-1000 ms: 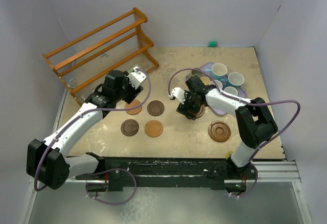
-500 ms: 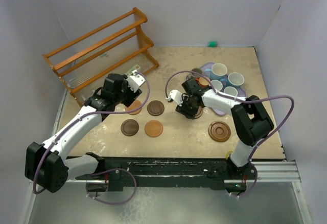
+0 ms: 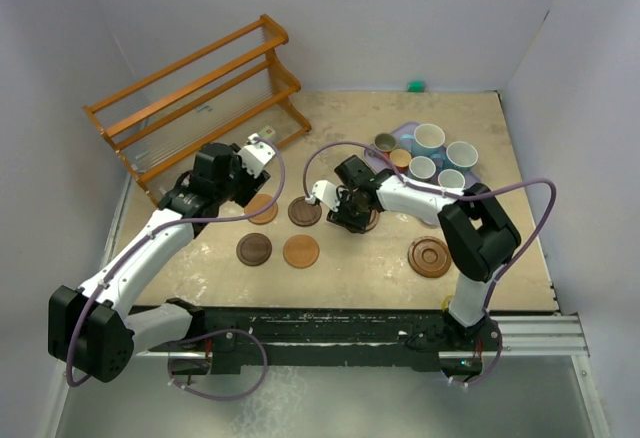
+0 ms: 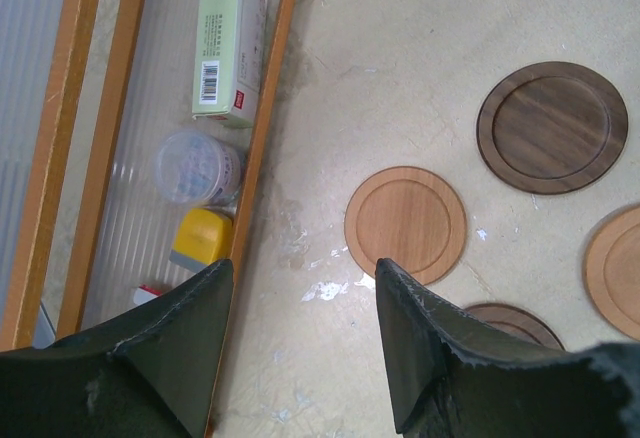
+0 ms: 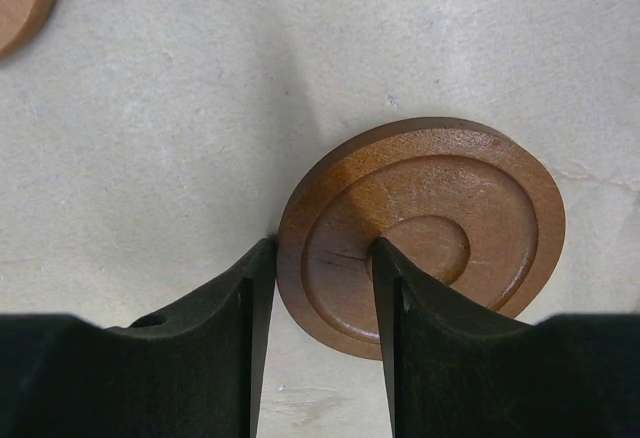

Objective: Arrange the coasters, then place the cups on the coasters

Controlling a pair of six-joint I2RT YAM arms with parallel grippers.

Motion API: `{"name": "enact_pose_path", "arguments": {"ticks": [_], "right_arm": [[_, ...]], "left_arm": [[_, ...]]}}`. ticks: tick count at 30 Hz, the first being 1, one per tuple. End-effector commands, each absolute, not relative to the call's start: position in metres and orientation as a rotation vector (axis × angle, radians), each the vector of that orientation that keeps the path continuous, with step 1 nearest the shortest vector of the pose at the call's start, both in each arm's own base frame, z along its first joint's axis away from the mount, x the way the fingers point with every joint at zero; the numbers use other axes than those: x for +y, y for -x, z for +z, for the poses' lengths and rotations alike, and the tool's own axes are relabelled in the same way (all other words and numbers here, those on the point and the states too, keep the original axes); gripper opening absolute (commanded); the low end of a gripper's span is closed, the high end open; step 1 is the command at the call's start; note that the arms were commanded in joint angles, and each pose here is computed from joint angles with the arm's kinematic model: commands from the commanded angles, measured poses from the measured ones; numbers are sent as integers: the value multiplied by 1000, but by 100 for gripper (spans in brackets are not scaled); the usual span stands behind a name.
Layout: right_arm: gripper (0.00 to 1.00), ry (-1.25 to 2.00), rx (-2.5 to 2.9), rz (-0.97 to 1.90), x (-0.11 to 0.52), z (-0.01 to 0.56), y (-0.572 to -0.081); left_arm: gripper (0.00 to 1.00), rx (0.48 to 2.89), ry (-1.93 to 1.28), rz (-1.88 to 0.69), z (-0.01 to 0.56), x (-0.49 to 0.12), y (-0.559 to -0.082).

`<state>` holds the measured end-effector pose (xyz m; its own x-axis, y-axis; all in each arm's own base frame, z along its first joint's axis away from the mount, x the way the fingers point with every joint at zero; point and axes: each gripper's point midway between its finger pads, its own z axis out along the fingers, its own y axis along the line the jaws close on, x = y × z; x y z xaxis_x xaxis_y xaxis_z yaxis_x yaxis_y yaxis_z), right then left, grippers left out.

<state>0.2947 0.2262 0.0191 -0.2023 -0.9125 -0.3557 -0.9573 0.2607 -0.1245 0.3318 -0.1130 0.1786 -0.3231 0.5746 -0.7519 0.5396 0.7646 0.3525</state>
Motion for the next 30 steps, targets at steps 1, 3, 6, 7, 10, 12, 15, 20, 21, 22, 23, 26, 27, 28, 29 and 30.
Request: {"name": "enact_pose_path", "arguments": {"ticks": [1,3,6,7,10,12,15,20,21,22,23,26,27,28,29,30], "right_arm": [[44,1712,2184,208,237,22,-297],[46,1715,2177,217,239,25,-296],[53,1732,2167,235,237,33,-290],[55,1730,2167,250,236,38,-286],[61,1704,2127,212,230,57,-286],[65,1686,2112,201,225,69,-283],[69,1677,2110,187,211,78,-274],[71,1678,2154,155,169,81,-256],[71,1662,2160,150,160,85,-256],[72,1663,2190,151,146,79,-249],[72,1656,2207,149,135,78,-245],[72,1653,2241,118,103,76,-235],[73,1653,2251,100,93,74,-231],[73,1651,2260,85,84,73,-229],[74,1654,2269,73,75,71,-226],[74,1656,2278,55,66,70,-225]], "left_arm": [[57,1943,-788,16,195,-114,-335],[56,1941,-785,15,196,-114,-335],[56,1943,-785,15,195,-113,-335],[56,1943,-785,14,195,-113,-335],[57,1941,-785,12,195,-113,-335],[57,1941,-783,11,195,-113,-335],[58,1935,-779,11,197,-113,-335],[61,1929,-778,12,199,-112,-335],[62,1926,-776,13,200,-112,-334],[63,1924,-775,12,201,-112,-334],[64,1922,-773,12,201,-112,-334],[67,1920,-771,11,201,-112,-334],[67,1923,-772,12,201,-112,-334],[67,1923,-772,11,201,-112,-334],[67,1922,-771,13,201,-112,-335],[67,1922,-770,14,201,-112,-335]]}}
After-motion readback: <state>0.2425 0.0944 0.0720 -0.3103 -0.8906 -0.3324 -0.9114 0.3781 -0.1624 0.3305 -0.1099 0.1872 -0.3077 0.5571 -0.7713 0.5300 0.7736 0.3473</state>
